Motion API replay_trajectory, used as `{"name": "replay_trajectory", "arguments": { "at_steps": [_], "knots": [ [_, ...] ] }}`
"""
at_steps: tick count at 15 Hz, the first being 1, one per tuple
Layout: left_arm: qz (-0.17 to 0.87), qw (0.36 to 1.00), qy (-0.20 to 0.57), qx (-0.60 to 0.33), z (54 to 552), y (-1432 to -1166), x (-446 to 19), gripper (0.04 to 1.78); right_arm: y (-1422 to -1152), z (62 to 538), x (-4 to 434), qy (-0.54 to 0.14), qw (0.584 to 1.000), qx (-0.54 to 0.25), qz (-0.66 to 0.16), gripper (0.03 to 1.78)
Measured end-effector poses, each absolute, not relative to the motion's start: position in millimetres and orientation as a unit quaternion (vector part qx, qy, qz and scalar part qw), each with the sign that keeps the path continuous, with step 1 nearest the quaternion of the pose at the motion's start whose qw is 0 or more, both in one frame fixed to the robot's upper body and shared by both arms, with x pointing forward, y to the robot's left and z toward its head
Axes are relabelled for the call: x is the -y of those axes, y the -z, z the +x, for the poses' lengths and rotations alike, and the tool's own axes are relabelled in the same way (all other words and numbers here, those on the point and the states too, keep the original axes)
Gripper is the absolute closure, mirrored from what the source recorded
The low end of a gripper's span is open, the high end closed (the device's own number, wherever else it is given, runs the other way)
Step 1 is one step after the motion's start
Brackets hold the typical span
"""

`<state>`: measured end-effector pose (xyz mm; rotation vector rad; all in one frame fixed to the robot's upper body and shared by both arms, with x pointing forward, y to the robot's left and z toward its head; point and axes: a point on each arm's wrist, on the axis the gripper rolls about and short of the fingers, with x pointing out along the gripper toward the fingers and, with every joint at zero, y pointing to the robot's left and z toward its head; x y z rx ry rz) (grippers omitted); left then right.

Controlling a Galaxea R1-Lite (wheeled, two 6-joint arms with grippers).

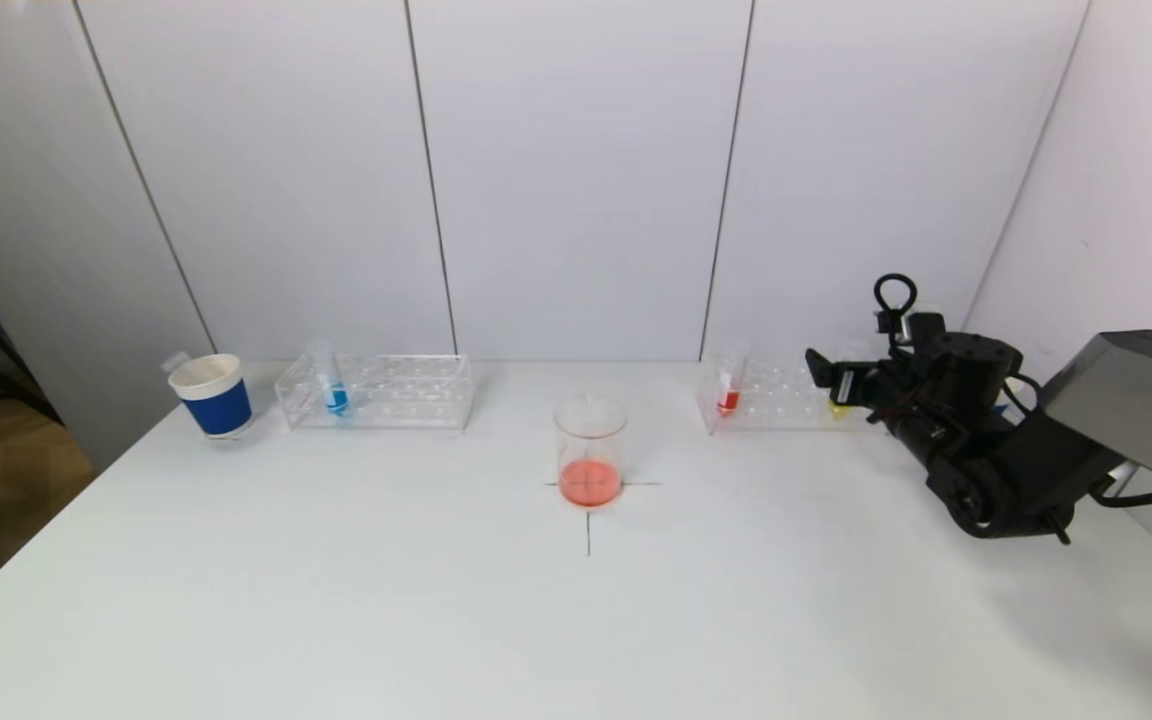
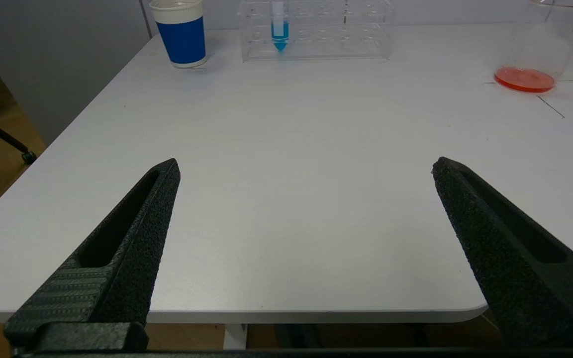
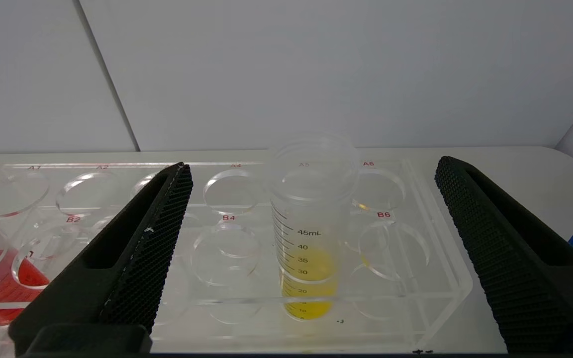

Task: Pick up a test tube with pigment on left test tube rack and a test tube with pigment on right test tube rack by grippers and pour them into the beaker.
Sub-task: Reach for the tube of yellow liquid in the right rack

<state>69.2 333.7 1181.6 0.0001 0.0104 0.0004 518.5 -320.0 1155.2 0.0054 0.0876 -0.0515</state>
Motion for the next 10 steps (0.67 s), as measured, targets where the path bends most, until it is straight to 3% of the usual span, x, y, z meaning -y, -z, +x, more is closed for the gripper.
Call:
{"name": "replay_trajectory", "arguments": {
  "at_steps": [10],
  "knots": [
    [0.0, 1.0, 0.0, -0.005, 69.3, -1181.6, -333.7, 0.05, -1148.2, 526.6, 320.2, 0.026, 0.999, -0.042, -0.003, 0.04]
  ]
}}
